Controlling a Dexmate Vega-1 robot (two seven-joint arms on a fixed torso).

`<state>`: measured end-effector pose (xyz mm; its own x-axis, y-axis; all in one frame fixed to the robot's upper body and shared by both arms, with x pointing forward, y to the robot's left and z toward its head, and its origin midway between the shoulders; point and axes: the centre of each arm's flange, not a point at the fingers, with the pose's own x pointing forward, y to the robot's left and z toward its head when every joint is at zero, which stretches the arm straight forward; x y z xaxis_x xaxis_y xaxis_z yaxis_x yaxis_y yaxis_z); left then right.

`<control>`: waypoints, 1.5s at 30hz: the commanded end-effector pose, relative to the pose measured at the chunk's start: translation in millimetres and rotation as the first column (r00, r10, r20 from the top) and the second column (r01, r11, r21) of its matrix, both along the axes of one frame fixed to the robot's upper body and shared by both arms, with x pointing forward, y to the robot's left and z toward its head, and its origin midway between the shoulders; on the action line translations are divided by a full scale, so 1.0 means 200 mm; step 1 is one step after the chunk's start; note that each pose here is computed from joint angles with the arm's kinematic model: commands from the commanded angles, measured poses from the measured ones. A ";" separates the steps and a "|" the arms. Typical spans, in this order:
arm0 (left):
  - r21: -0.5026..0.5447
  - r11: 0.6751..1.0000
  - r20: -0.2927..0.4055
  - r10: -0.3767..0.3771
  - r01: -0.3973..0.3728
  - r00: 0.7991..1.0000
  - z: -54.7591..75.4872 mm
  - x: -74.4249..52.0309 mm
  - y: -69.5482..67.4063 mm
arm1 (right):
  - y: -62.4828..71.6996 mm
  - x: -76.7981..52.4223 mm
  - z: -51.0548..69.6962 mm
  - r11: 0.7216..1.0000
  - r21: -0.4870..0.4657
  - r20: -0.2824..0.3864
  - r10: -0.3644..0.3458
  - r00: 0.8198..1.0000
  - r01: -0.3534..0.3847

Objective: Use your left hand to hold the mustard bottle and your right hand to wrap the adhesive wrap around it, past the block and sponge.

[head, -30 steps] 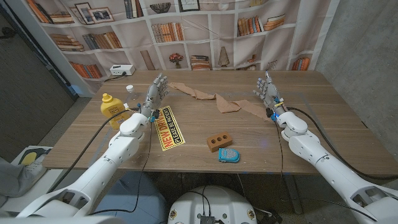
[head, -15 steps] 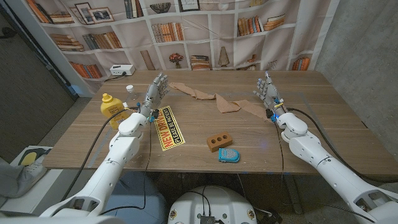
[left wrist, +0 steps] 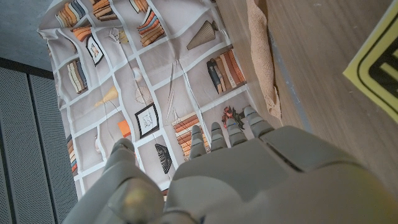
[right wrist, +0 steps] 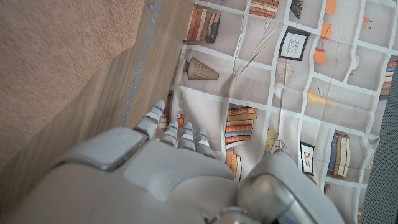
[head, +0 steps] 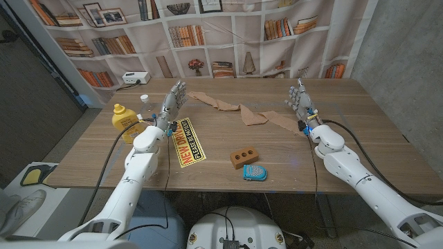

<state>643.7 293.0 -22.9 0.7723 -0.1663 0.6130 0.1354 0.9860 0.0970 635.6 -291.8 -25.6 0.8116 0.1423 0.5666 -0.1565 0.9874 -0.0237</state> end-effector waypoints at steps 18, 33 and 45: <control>-0.001 0.994 0.093 0.109 -0.109 0.990 0.02 -0.05 -0.19 | -0.08 -0.02 0.05 0.998 -0.035 0.030 0.054 0.998 -0.053; 0.019 0.989 0.136 0.144 -0.148 0.980 0.05 -0.09 -0.21 | -0.10 0.01 0.07 0.997 -0.027 0.037 0.068 0.997 -0.067; 0.052 0.983 0.163 0.163 -0.174 0.973 0.05 -0.13 -0.22 | -0.09 0.00 0.08 0.997 -0.036 0.037 0.075 0.997 -0.073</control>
